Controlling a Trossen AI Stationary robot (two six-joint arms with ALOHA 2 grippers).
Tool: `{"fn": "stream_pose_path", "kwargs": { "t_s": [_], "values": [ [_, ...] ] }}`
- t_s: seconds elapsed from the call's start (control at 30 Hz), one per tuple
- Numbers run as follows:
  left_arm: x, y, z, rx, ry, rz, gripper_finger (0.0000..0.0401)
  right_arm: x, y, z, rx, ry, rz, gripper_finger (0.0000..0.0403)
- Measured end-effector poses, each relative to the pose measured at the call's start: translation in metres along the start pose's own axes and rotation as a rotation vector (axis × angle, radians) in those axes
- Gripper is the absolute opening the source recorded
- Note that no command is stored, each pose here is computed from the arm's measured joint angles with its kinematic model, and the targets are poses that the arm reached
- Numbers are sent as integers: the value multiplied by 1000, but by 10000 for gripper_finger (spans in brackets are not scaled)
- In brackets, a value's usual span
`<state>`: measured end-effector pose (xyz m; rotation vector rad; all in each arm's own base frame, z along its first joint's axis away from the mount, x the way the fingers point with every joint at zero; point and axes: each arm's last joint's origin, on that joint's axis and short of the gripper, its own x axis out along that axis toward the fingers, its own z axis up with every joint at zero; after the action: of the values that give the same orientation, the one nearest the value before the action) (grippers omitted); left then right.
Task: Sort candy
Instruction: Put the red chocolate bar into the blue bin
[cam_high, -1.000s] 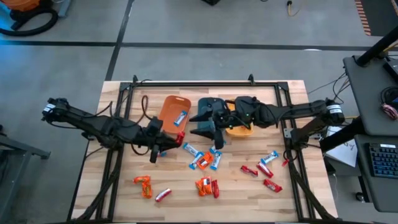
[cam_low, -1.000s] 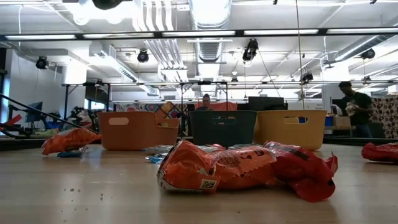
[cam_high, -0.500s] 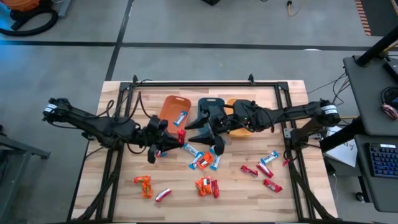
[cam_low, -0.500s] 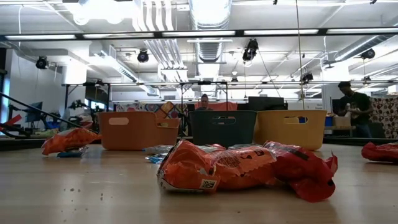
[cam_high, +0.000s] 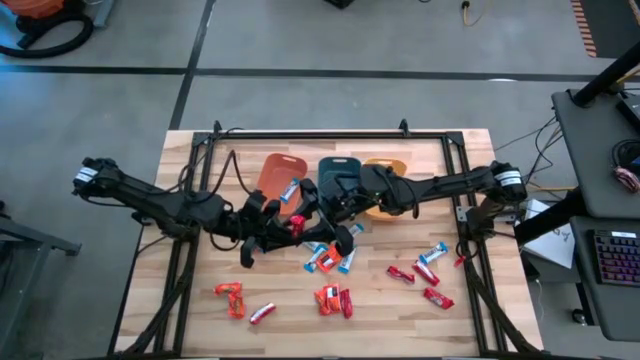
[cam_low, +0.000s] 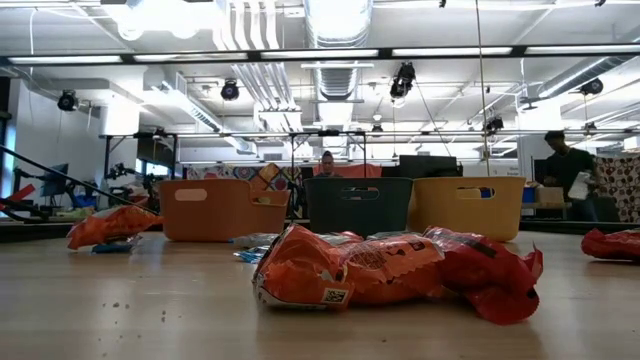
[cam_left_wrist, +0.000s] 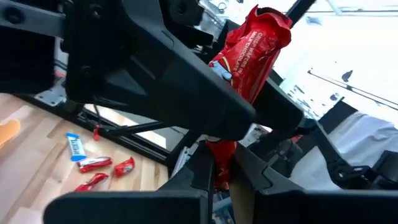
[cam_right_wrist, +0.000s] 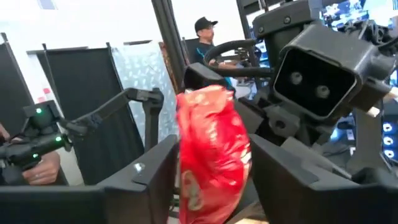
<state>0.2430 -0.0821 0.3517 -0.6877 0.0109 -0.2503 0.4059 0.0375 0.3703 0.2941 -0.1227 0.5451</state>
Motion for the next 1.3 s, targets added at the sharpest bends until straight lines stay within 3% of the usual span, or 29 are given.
{"fn": "stream_pose_path", "kwargs": {
  "t_s": [0.27, 0.4, 0.5, 0.8, 0.97, 1.13, 1.3],
  "values": [
    [2, 0, -1, -7, 8, -15, 7, -1, -2, 3, -10, 6, 28, 66],
    [2, 0, -1, -12, 9, -16, 7, -2, -3, 4, -8, 9, 37, 38],
    [2, 0, -1, -15, 11, -18, 7, -2, -2, 4, -7, 7, 33, 45],
    [2, -1, -2, -16, 18, -27, 7, -5, -6, 9, 35, -10, 4, 145],
    [2, -1, -2, -16, 21, -28, 7, -7, -5, 12, 29, -23, 3, 174],
    [2, 0, -2, -18, 27, -22, 7, -8, -6, 14, 34, -26, 0, 164],
    [2, 0, -2, -18, 25, -20, 7, -9, -5, 15, 33, -23, 14, 106]
  ]
}}
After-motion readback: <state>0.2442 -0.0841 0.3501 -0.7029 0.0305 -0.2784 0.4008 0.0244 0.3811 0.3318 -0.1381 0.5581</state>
